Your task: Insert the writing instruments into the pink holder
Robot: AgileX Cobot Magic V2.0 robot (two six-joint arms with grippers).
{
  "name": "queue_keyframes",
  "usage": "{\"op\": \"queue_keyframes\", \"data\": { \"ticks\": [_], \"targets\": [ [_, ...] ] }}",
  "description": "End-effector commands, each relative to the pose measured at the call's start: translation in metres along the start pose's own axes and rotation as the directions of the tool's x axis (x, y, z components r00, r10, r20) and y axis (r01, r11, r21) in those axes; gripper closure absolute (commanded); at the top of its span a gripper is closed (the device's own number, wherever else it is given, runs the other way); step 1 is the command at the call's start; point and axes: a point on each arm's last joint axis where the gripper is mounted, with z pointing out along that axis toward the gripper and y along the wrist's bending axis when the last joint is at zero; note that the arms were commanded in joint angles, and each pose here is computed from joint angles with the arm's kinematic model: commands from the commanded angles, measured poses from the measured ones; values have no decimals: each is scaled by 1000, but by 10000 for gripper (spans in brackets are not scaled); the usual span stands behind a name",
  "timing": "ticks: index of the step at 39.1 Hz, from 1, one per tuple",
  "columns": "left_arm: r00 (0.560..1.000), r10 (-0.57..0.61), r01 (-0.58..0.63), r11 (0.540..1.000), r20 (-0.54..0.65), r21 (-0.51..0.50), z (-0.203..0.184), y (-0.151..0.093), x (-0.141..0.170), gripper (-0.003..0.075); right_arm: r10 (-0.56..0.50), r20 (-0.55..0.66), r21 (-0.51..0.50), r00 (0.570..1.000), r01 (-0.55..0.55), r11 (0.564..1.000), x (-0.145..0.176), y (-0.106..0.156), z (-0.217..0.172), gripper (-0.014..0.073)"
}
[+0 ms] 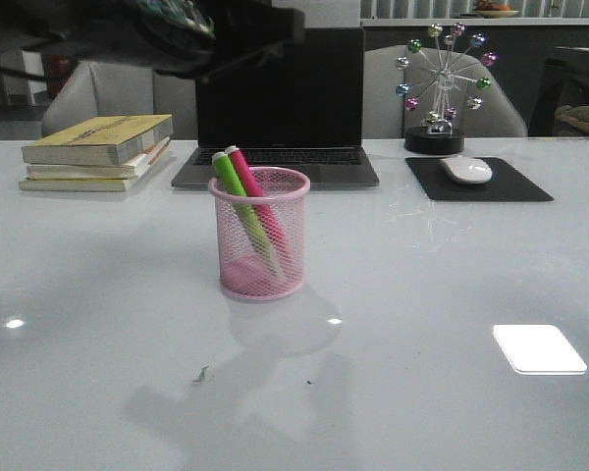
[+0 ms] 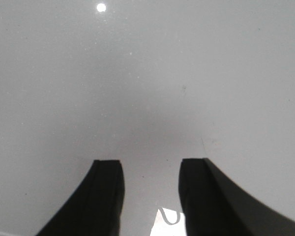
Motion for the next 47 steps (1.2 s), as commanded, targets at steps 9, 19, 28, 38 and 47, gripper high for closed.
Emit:
{"op": "queue_keyframes", "data": {
  "ticks": [9, 19, 28, 38, 47],
  "targets": [
    [970, 130, -105, 986, 204, -127, -63, 48, -108, 327, -5, 107, 25, 994, 2, 1000, -13, -2, -11, 201],
    [962, 156, -91, 958, 225, -272, -132, 95, -158, 327, -5, 118, 29, 993, 2, 1000, -14, -2, -11, 201],
    [971, 157, -81, 927, 183, -367, -187, 115, -176, 327, -5, 127, 31, 992, 1, 1000, -15, -3, -11, 201],
    [994, 102, -79, 910, 35, -407, -221, 122, -169, 327, 8, 129, 23, 992, -11, 1000, -15, -2, -11, 201],
    [998, 68, -61, 893, -1, -446, -233, 127, -140, 327, 19, 160, 16, 987, -22, 1000, -15, -1, -19, 201]
  ]
}}
